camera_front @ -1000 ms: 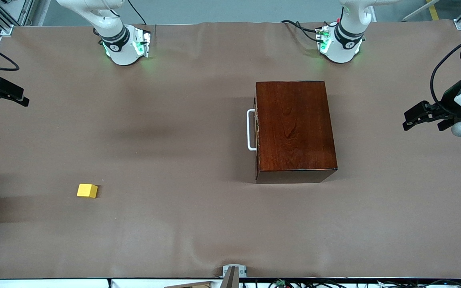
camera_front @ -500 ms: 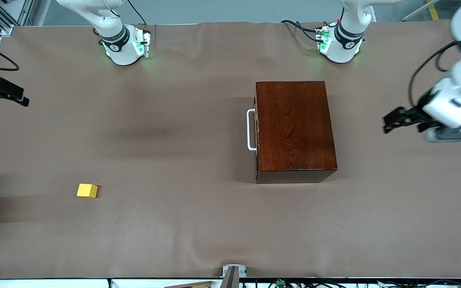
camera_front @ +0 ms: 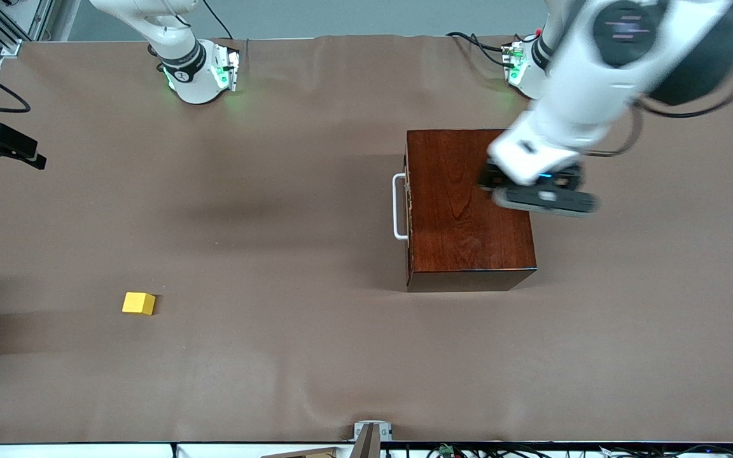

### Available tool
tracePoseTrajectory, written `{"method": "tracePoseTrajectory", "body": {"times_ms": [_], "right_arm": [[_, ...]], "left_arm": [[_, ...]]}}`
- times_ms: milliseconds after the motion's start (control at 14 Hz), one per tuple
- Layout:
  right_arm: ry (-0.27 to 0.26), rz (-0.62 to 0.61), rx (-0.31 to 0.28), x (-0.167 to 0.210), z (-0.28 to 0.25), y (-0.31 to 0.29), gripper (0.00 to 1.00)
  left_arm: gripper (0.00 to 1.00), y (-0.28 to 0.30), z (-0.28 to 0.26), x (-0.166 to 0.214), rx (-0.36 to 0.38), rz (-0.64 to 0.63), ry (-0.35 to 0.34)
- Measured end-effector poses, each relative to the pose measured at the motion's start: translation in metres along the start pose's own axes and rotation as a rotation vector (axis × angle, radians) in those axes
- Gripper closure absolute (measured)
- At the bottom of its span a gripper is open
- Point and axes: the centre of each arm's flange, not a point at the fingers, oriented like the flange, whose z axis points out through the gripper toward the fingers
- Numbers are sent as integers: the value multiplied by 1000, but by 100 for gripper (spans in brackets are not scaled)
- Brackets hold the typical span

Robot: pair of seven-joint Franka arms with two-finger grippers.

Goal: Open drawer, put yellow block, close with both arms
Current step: 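Reach the left gripper to the white drawer handle of the wooden box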

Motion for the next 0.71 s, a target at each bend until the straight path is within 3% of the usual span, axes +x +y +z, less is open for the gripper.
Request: {"method": "tracePoseTrajectory", "body": {"times_ms": [357, 714], "right_arm": [[30, -25, -3, 2, -6, -14, 0], [79, 33, -5, 4, -13, 19, 0]], "left_arm": [[0, 124, 43, -20, 20, -107, -34], [0, 202, 110, -30, 62, -199, -67]]}}
